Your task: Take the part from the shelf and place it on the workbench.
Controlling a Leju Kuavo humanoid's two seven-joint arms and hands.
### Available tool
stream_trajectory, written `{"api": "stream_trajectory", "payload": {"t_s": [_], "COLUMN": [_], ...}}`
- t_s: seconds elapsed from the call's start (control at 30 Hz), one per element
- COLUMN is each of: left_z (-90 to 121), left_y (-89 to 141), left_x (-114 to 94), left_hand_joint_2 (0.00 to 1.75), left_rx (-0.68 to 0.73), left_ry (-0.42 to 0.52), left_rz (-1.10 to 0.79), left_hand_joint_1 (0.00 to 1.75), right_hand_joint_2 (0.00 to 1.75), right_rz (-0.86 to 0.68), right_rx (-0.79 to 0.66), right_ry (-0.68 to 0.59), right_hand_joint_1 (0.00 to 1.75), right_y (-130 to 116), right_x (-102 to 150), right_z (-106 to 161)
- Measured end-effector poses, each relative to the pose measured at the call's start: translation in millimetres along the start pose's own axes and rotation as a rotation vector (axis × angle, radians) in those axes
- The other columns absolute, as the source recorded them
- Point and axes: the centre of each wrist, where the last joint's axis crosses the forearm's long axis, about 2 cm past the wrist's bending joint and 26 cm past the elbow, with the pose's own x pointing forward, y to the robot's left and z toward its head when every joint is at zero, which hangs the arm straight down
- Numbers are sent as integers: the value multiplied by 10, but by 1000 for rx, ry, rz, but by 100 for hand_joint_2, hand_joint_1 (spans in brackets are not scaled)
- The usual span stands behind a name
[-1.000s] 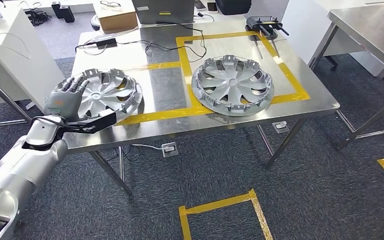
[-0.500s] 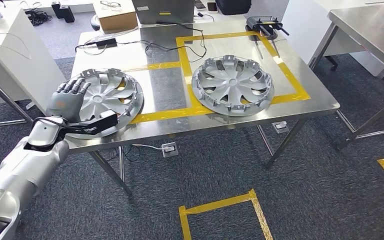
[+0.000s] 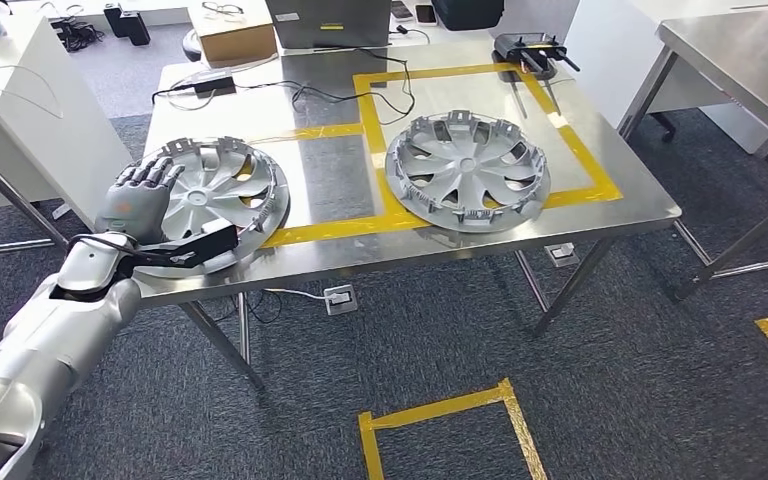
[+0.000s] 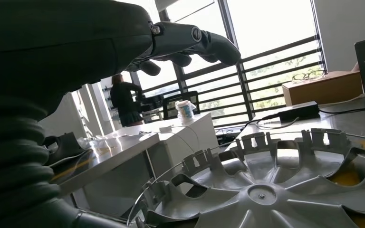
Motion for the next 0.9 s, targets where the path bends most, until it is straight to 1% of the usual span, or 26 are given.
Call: {"api": "stream_trajectory", "payload": {"t_s": [0.13,0.33,0.9], "left_z": [-16,-6,-29], "left_y": [30,-10,47], "left_x": [47,91,115], "left_hand_joint_2": [0,0,0], "left_rx": [13,5,11], "left_ry": [-24,-41,-75], "left_rz": [-6,-8,-29], "left_hand_joint_1": [0,0,0], "right_hand_joint_2": [0,0,0], "right_rz": [3,7,5], "right_rx": [-1,-1,2], "right_ry": [-3,-10,-35], "right_hand_joint_1": [0,0,0], "right_y": [3,7,16], "right_x": [5,7,21], "right_z": [1,0,1]}}
